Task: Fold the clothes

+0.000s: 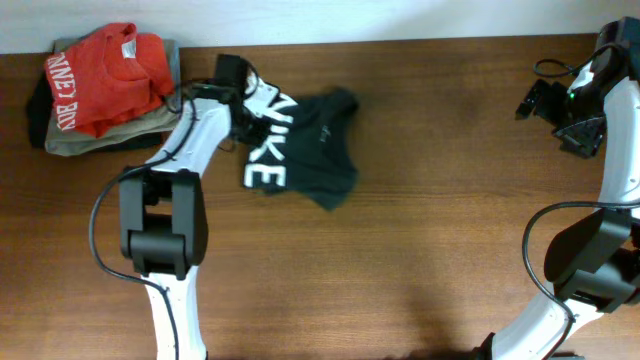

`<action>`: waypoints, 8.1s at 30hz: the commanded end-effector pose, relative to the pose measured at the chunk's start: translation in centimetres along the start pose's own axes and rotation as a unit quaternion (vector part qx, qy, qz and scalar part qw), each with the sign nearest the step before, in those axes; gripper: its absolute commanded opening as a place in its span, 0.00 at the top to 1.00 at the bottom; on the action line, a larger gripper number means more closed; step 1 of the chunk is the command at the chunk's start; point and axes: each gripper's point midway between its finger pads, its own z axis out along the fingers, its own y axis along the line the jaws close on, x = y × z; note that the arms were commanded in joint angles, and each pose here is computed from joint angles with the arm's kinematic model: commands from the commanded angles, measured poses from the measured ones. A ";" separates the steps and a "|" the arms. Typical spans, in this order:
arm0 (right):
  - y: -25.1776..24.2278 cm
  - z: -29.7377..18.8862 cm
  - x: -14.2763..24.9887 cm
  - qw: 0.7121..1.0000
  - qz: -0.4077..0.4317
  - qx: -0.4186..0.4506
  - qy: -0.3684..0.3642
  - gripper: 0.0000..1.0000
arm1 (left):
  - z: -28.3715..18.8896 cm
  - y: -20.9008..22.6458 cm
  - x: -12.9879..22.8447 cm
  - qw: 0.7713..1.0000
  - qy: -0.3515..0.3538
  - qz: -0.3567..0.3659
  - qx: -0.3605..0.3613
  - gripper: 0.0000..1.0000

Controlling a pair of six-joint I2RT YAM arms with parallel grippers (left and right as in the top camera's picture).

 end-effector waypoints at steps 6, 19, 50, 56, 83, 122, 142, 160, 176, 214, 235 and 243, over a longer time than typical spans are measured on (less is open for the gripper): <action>0.1 -0.9 -0.4 1.000 0.000 0.002 -0.015 0.01 | -8.0 15.5 -3.9 0.979 -0.089 -0.026 -0.183 0.98; 0.1 -0.9 -0.4 1.000 0.000 0.002 -0.015 0.01 | -16.8 24.7 -5.2 0.913 -0.202 -0.211 -0.283 0.99; 0.1 -0.9 -0.4 1.000 0.000 0.002 -0.015 0.01 | -27.4 25.6 -5.7 0.849 -0.292 -0.296 -0.325 0.99; 0.1 -0.9 -0.4 1.000 0.000 0.002 -0.015 0.01 | -27.4 26.3 -4.7 0.838 -0.288 -0.327 -0.329 0.99; 0.1 -0.9 -0.4 1.000 0.000 0.002 -0.015 0.01 | -19.1 36.5 5.3 0.804 -0.216 -0.415 -0.368 0.94; 0.1 -0.9 -0.4 1.000 0.000 0.002 -0.015 0.01 | -4.7 35.6 -0.3 0.877 -0.287 -0.292 -0.253 0.63; 0.1 -0.9 -0.4 1.000 0.000 0.002 -0.015 0.01 | -6.1 38.5 7.3 0.862 -0.179 -0.356 -0.315 0.70; 0.1 -0.9 -0.4 1.000 0.000 0.002 -0.015 0.01 | -8.7 30.2 -3.8 0.905 -0.266 -0.274 -0.186 0.62; 0.1 -0.9 -0.4 1.000 0.000 0.002 -0.015 0.02 | -22.5 23.4 -6.0 0.909 -0.272 -0.265 -0.171 0.01; 0.0 -0.9 -0.4 1.000 0.000 0.002 -0.015 0.01 | -33.8 -8.4 16.3 0.933 -0.306 -0.184 -0.050 0.01; 0.0 -0.9 -0.4 1.000 0.000 0.002 -0.015 0.01 | -25.5 -4.9 19.8 0.768 -0.586 -0.224 -0.125 0.01; 0.1 -0.9 -0.4 1.000 0.000 0.002 -0.015 0.01 | -22.2 -4.9 21.2 0.823 -0.514 -0.171 -0.169 0.01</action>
